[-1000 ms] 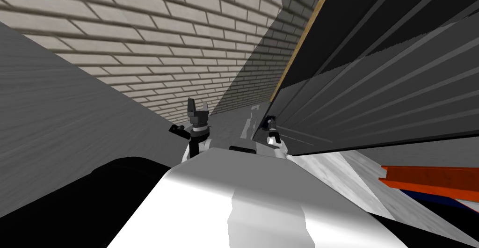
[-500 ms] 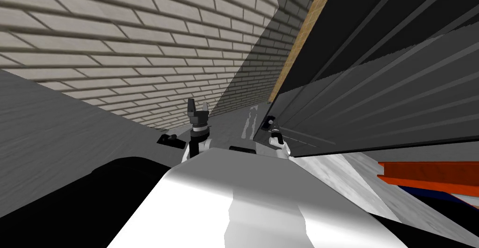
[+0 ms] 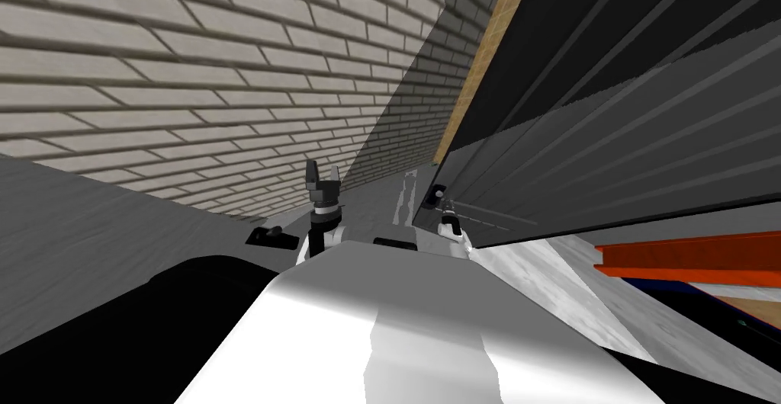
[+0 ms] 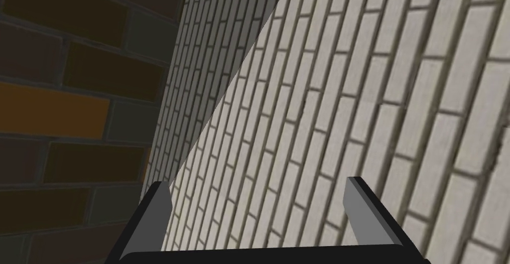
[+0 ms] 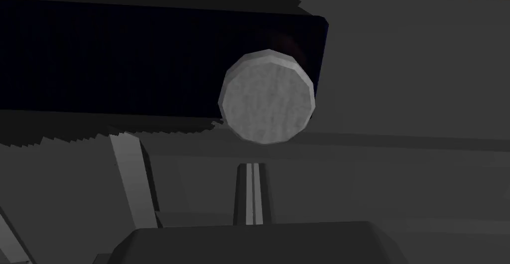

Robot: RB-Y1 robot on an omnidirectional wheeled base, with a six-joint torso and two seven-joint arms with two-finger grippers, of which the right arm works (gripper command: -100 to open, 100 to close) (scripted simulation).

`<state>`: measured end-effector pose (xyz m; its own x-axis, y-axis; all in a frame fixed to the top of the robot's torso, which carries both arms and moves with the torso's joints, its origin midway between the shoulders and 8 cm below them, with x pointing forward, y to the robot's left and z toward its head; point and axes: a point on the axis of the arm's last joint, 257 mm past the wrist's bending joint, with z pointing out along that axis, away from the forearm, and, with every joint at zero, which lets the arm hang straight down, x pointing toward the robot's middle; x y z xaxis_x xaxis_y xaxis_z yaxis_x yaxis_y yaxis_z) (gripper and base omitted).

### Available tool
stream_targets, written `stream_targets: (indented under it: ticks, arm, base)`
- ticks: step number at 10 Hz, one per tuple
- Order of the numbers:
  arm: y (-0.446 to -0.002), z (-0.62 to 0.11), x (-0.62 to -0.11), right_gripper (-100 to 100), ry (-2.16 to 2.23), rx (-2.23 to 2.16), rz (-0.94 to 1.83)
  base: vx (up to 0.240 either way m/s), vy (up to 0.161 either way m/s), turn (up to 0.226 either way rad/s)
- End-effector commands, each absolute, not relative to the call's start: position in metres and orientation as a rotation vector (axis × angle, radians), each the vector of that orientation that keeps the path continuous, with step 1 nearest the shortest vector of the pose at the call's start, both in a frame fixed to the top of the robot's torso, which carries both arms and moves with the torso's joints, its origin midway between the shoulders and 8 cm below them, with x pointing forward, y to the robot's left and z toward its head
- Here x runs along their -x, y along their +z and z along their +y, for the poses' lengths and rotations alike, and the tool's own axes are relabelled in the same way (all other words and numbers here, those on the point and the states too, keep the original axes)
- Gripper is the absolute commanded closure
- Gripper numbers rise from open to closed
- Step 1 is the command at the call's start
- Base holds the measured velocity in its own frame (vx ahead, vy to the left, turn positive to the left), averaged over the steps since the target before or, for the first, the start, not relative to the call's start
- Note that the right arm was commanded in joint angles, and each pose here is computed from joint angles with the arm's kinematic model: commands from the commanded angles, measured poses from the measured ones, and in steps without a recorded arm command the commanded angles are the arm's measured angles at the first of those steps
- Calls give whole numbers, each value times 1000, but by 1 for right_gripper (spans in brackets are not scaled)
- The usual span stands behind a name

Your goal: Push the door open

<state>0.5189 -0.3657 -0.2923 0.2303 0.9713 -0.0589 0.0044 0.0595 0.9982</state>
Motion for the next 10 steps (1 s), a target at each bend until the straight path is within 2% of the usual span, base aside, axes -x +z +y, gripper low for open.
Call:
stream_targets:
  ticks: [1, 4, 6, 7, 10]
  arm:
    - [-293, -343, -519, -100, 1017, -1261, 1076]
    - [-295, -308, -520, -100, 1061, -1280, 1078]
    - [-294, -304, -522, -100, 1066, -1283, 1076]
    - [-292, -315, -522, -100, 1047, -1260, 1085]
    - [-289, -330, -521, -100, 1026, -1235, 1085]
  base:
    - [-236, 66, -113]
    - [-229, 36, -64]
    - [-103, 41, -19]
    - [95, -26, 8]
    - [240, -63, 26]
